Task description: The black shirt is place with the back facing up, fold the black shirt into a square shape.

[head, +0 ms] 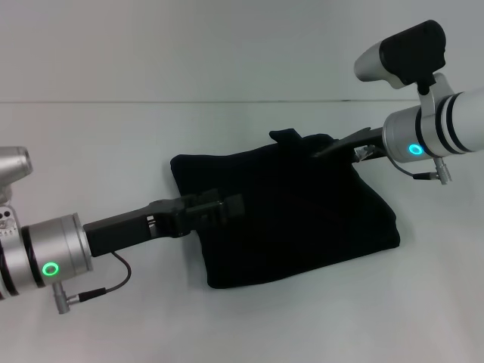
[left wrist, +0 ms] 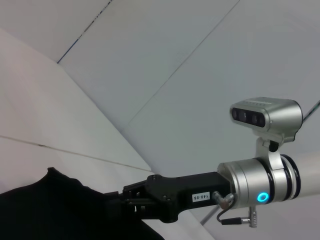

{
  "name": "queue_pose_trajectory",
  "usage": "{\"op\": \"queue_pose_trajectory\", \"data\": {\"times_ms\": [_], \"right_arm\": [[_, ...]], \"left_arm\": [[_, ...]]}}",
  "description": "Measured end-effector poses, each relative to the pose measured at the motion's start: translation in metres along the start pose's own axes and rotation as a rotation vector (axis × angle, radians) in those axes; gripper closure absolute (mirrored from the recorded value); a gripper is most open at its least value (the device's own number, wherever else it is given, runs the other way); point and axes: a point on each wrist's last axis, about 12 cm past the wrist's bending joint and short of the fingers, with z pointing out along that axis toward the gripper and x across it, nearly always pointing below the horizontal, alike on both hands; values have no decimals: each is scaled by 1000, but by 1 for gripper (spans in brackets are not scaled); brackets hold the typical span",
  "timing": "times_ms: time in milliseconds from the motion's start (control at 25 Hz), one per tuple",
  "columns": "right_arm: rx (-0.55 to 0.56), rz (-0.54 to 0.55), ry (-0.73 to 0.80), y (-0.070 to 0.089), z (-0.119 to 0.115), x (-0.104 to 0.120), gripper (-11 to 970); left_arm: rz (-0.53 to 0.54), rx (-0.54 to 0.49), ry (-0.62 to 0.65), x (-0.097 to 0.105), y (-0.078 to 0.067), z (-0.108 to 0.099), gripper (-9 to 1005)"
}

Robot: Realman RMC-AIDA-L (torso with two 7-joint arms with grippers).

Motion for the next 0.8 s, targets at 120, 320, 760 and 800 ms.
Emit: {"op": "queue_pose_trajectory", "data": {"times_ms": [120,320,760,800], "right_arm": [[4,0,-5,0,-1,-1,747],[9,-5,-5,-1,-1,-1,716],[16,-9,-11,-3,-1,0,870],[19,-5,-14,-4,-1,1,885]], "left_arm": [[0,-2,0,0,0,0,101],[-1,-6,0,0,1,1,102],[-10,-10,0,2,1,2,103],[-10,-10,0,2,1,2,103]]}}
